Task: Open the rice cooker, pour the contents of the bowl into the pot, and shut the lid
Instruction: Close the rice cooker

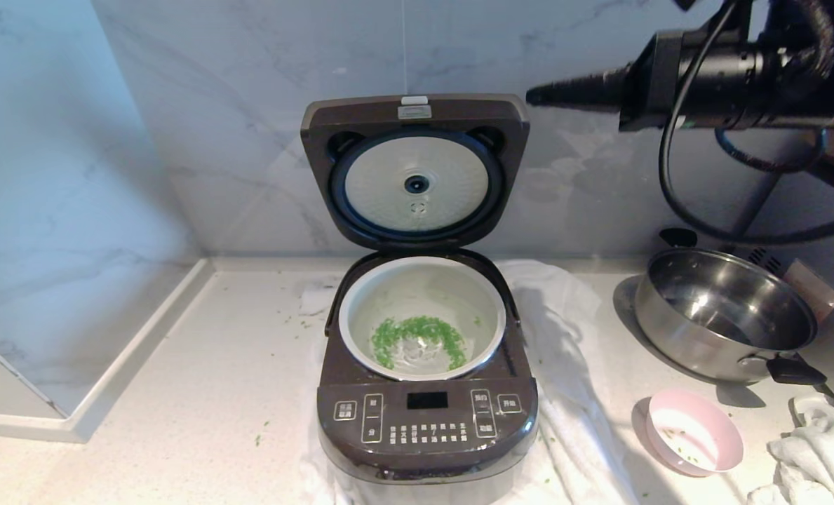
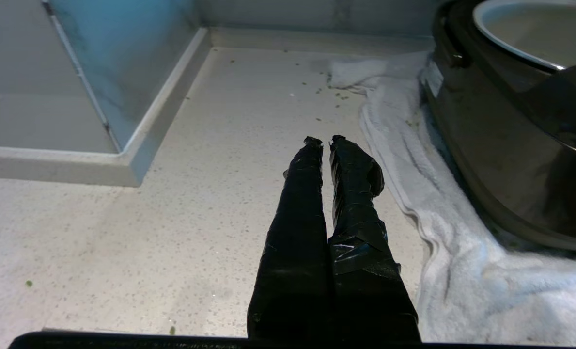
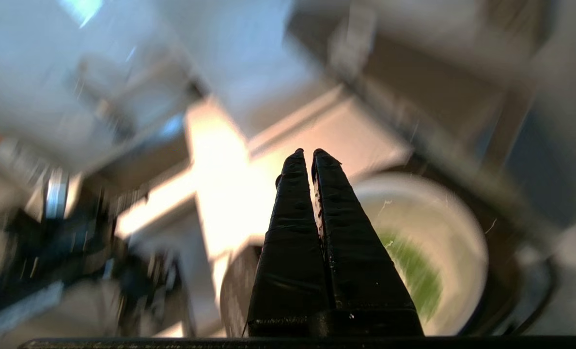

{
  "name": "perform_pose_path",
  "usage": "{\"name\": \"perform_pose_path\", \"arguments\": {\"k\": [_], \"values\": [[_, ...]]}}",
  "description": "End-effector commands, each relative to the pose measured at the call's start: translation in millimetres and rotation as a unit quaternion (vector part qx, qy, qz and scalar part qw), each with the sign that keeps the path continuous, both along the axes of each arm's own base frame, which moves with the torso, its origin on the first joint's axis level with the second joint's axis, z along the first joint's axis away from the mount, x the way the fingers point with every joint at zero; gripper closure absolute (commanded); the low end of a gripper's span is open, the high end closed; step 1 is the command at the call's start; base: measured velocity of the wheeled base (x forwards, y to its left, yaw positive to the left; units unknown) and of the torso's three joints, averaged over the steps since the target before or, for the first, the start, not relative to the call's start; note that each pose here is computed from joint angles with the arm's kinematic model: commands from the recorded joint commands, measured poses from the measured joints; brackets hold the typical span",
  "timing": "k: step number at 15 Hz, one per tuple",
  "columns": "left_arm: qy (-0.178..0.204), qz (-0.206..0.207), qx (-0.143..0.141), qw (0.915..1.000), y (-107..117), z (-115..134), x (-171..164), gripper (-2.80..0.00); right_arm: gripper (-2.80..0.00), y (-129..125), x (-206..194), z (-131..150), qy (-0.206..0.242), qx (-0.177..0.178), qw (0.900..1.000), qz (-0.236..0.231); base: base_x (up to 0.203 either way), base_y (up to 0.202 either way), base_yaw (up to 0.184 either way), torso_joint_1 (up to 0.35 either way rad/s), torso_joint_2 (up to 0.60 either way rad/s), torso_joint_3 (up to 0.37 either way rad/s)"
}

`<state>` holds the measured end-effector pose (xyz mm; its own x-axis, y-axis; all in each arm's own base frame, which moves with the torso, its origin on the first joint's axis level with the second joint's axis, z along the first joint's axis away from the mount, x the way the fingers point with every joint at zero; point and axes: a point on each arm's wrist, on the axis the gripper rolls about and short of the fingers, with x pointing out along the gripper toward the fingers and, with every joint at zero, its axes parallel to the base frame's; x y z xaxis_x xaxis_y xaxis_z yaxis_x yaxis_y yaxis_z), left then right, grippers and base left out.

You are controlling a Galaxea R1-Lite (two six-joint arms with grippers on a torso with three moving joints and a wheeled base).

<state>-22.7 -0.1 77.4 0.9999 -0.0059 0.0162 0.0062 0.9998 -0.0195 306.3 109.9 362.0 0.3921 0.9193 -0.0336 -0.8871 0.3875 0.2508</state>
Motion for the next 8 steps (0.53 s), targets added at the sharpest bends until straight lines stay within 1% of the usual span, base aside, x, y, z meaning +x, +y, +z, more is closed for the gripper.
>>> {"name": "perform_pose_path", "arguments": {"k": [1,2,3,4,5,6,7,8], "values": [[0.003,0.000,0.000,1.0000,0.0,-1.7,0.4,0.00,0.00,3.1,-6.0,31.5,-0.025,0.018,0.998,-0.050,0.000,0.000,0.000,0.000,0.00,0.000],[0.003,0.000,0.000,1.0000,0.0,-1.7,0.4,0.00,0.00,8.9,-4.4,37.2,-0.028,0.018,0.996,-0.082,0.000,0.000,0.000,0.000,0.00,0.000],[0.002,0.000,0.000,1.0000,0.0,-1.3,0.3,0.00,0.00,18.9,0.2,32.1,-0.019,0.006,0.992,-0.127,0.000,0.000,0.000,0.000,0.00,0.000],[0.003,0.000,0.000,1.0000,0.0,-1.7,0.4,0.00,0.00,31.9,7.8,17.8,0.002,-0.018,0.983,-0.185,0.000,0.000,0.000,0.000,0.00,0.000],[0.003,0.000,0.000,1.0000,0.0,-1.7,0.4,0.00,0.00,46.3,17.2,0.6,0.020,-0.046,0.972,-0.231,0.000,0.000,0.000,0.000,0.00,0.000],[0.003,0.000,0.000,1.0000,0.0,-1.7,0.4,0.00,0.00,58.4,26.3,-15.3,0.032,-0.070,0.965,-0.250,0.000,0.000,0.000,0.000,0.00,0.000],[0.003,0.000,0.000,1.0000,0.0,-1.7,0.4,0.00,0.00,65.5,34.6,-26.6,0.038,-0.080,0.963,-0.253,0.000,0.000,0.000,0.000,0.00,0.000],[0.002,0.000,0.000,1.0000,0.0,-1.3,0.3,0.00,0.00,71.4,42.7,-35.1,0.035,-0.080,0.964,-0.252,0.000,0.000,0.000,0.000,0.00,0.000]]}}
